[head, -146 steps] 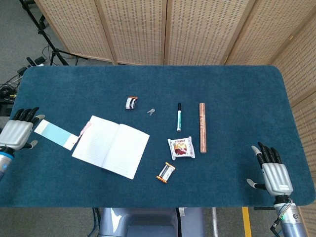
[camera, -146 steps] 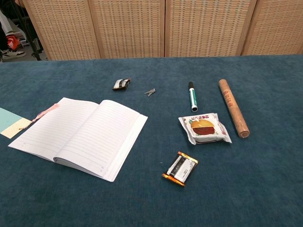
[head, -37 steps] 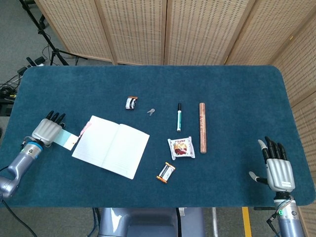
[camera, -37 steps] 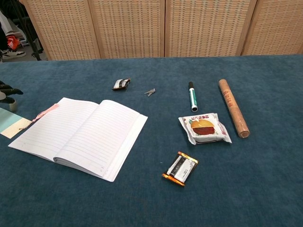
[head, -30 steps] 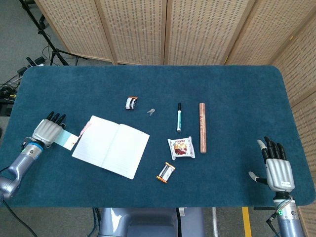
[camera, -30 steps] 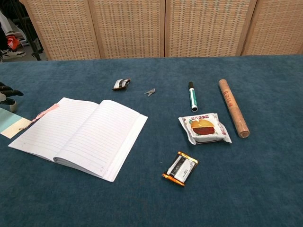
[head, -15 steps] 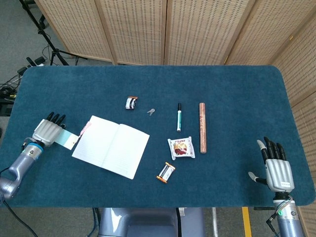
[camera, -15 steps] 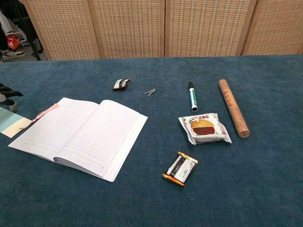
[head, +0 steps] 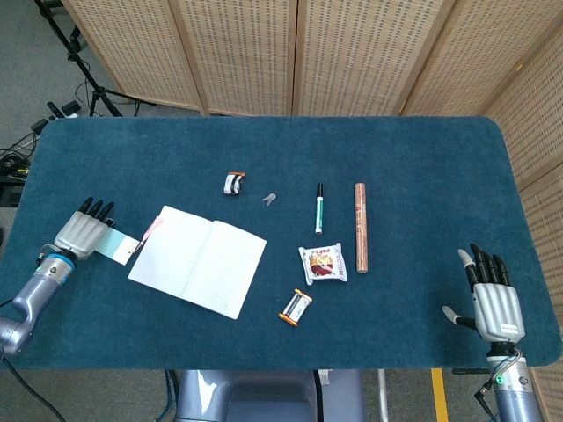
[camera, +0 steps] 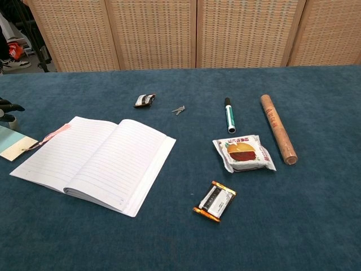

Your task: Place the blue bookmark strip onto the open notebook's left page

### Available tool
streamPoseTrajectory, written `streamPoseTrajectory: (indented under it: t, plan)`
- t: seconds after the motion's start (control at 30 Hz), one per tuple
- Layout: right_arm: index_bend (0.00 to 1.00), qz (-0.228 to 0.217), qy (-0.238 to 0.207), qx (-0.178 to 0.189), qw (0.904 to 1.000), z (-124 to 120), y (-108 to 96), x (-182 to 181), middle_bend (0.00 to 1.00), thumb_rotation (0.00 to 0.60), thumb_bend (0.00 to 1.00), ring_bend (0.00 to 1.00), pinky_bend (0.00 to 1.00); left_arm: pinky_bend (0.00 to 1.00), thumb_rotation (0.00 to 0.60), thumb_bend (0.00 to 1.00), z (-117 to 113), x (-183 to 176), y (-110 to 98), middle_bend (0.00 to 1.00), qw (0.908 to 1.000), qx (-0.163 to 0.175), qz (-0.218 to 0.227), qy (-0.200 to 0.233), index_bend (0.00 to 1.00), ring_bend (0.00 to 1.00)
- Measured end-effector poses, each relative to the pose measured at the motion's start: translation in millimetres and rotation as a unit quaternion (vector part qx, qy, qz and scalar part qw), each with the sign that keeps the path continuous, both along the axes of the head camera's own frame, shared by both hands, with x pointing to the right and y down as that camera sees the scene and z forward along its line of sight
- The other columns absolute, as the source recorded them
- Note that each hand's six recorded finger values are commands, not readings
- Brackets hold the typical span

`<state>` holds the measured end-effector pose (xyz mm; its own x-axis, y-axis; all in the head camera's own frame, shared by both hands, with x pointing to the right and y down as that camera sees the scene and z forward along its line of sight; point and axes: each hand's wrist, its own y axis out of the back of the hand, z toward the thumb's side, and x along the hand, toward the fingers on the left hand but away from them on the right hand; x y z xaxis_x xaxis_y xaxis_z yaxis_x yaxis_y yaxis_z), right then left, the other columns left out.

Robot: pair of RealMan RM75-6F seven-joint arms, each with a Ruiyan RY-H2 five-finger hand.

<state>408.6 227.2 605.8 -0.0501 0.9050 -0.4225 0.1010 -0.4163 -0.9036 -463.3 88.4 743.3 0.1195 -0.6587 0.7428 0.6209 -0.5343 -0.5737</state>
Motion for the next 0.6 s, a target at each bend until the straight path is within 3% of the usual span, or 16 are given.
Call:
streamPoseTrajectory:
  t: [0.6]
  plan:
    - [0.0,-0.001,-0.019,0.014,0.9997,-11.0,0.3,0.2,0.0,0.6,0.16,0.0,0.0,0.0,0.6,0.27,-44.3,7.0,-9.5,0.0,0.9987,0.042,0.007,0.029,0.32,0.0]
